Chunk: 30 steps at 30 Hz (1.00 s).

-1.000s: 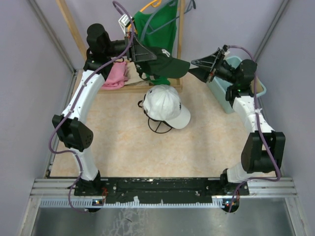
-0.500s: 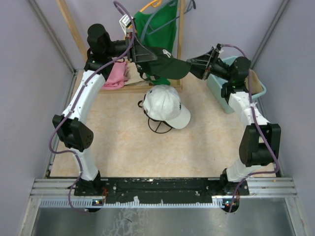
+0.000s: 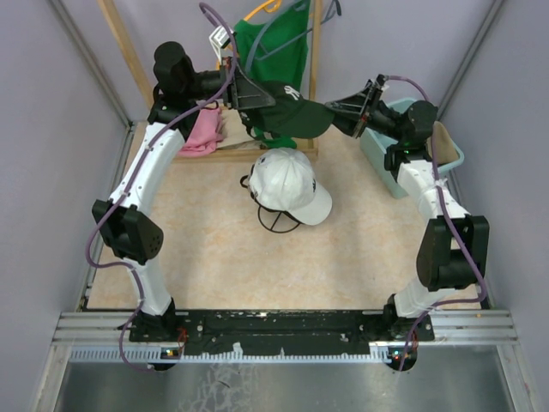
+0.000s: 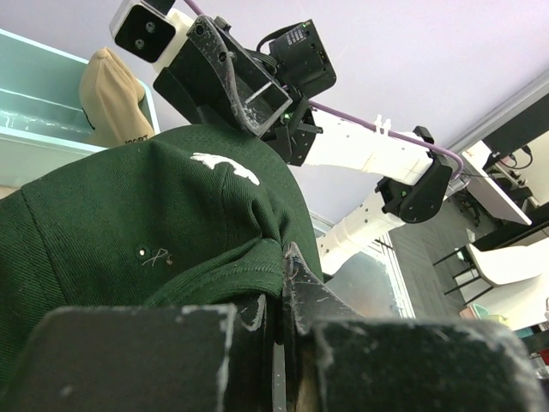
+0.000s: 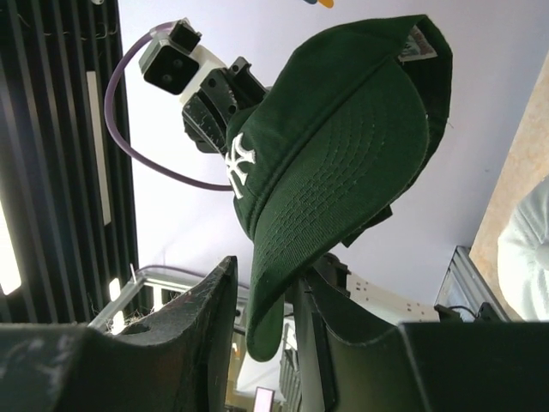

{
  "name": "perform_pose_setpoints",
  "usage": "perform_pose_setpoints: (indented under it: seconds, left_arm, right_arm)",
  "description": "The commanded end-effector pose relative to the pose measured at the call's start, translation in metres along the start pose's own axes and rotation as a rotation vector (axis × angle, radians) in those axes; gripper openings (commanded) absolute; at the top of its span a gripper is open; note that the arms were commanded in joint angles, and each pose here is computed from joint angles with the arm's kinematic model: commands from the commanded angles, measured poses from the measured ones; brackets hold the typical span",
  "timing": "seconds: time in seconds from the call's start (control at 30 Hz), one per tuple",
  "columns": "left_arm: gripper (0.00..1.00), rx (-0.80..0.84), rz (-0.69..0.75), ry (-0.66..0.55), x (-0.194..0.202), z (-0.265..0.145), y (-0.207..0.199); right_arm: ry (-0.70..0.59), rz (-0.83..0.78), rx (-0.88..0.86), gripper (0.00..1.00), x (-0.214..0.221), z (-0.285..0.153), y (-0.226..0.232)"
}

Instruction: Stack the hats

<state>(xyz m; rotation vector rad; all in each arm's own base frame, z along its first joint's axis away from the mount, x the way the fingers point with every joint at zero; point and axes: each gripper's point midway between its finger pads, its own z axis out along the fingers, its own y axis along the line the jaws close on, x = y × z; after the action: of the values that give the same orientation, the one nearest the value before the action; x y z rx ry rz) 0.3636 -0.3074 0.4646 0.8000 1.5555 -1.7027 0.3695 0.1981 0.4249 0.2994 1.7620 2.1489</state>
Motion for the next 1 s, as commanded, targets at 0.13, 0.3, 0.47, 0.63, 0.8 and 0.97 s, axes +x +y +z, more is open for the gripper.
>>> perform_pose_setpoints:
  seconds: [0.13, 0.3, 0.47, 0.63, 0.8, 0.97]
  left_arm:
    - [0.0, 0.023, 0.04, 0.014, 0.003, 0.004, 0.0]
    - [0.0, -0.004, 0.018, 0.004, 0.003, -0.001, 0.007]
    - [0.3, -0.154, -0.07, -0.17, -0.009, -0.035, 0.034]
    - [0.36, -0.371, -0.172, -0.326, 0.005, -0.078, 0.068]
    - [0.48, -0.54, -0.236, -0.316, 0.032, -0.097, 0.086]
    - [0.53, -0.551, -0.397, -0.232, 0.09, -0.101, 0.101]
  right_arm:
    - [0.055, -0.047, -0.044, 0.16, 0.02, 0.009, 0.019]
    - [0.047, -0.075, -0.043, 0.0, 0.02, 0.007, 0.02]
    - [-0.017, -0.145, 0.006, 0.0, 0.007, -0.015, 0.021]
    - [-0.065, -0.189, 0.002, 0.0, -0.005, -0.033, 0.032]
    - [-0.067, -0.209, -0.014, 0.0, -0.011, -0.031, 0.038]
    - [-0.066, -0.223, -0.023, 0.0, -0.016, -0.028, 0.043]
